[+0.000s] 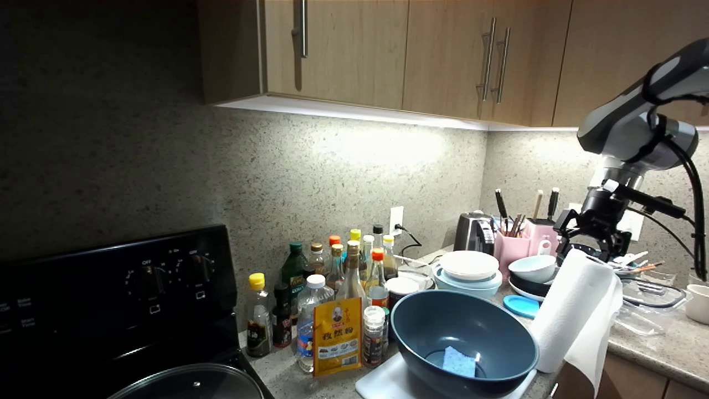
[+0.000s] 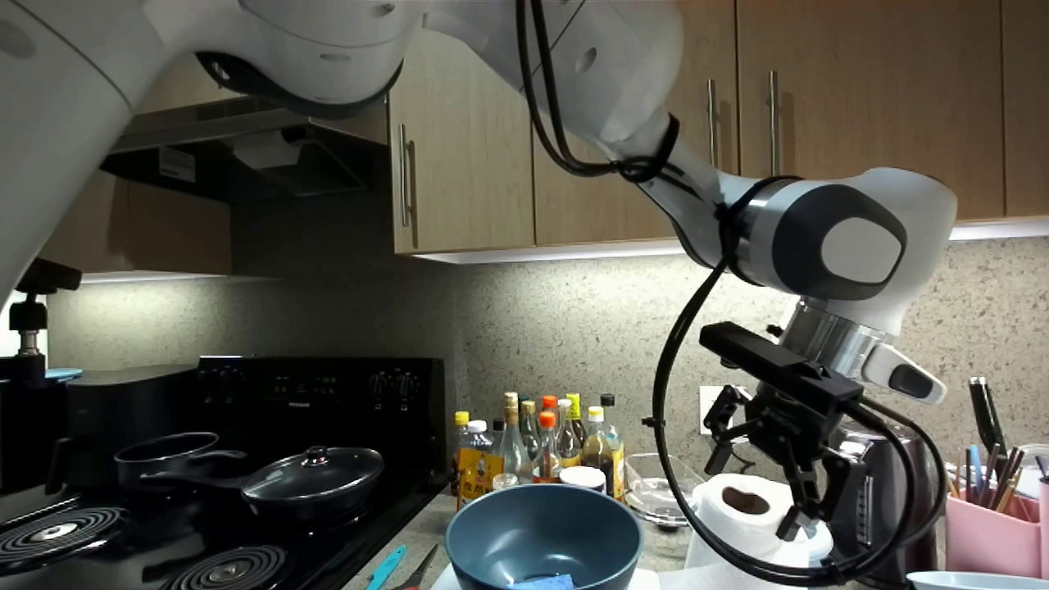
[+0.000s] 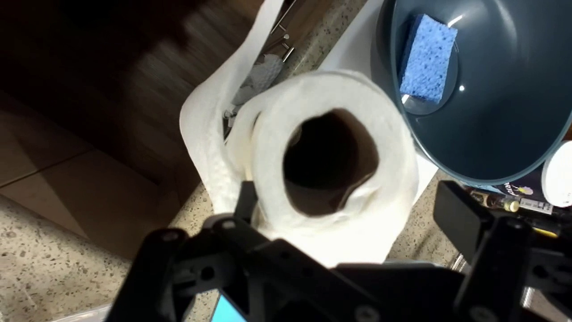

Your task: Pick up the kitchen paper from the bowl and put it on the counter

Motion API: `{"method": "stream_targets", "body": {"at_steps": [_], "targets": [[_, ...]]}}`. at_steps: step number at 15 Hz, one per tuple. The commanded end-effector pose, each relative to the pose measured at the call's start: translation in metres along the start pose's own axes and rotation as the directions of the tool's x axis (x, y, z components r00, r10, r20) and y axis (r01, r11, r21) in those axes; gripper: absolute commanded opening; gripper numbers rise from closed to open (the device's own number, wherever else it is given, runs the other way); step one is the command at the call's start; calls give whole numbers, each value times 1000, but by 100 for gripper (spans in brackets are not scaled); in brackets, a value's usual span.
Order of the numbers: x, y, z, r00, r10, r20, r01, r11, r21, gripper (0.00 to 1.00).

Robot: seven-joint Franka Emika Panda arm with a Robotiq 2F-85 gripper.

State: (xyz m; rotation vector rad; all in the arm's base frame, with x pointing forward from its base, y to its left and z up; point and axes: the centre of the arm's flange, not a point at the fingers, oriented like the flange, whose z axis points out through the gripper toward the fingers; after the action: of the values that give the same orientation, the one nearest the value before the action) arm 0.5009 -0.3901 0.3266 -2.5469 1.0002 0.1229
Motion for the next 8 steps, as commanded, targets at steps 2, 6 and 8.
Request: {"method": "stream_targets", "body": {"at_steps": [2, 6, 8], "targets": [[5, 6, 1, 999, 30, 14, -30, 999, 11, 74], [6, 7, 0, 999, 38, 17, -39, 999, 15, 47], [5, 8, -1, 999, 49, 19, -50, 999, 19, 34]]}}
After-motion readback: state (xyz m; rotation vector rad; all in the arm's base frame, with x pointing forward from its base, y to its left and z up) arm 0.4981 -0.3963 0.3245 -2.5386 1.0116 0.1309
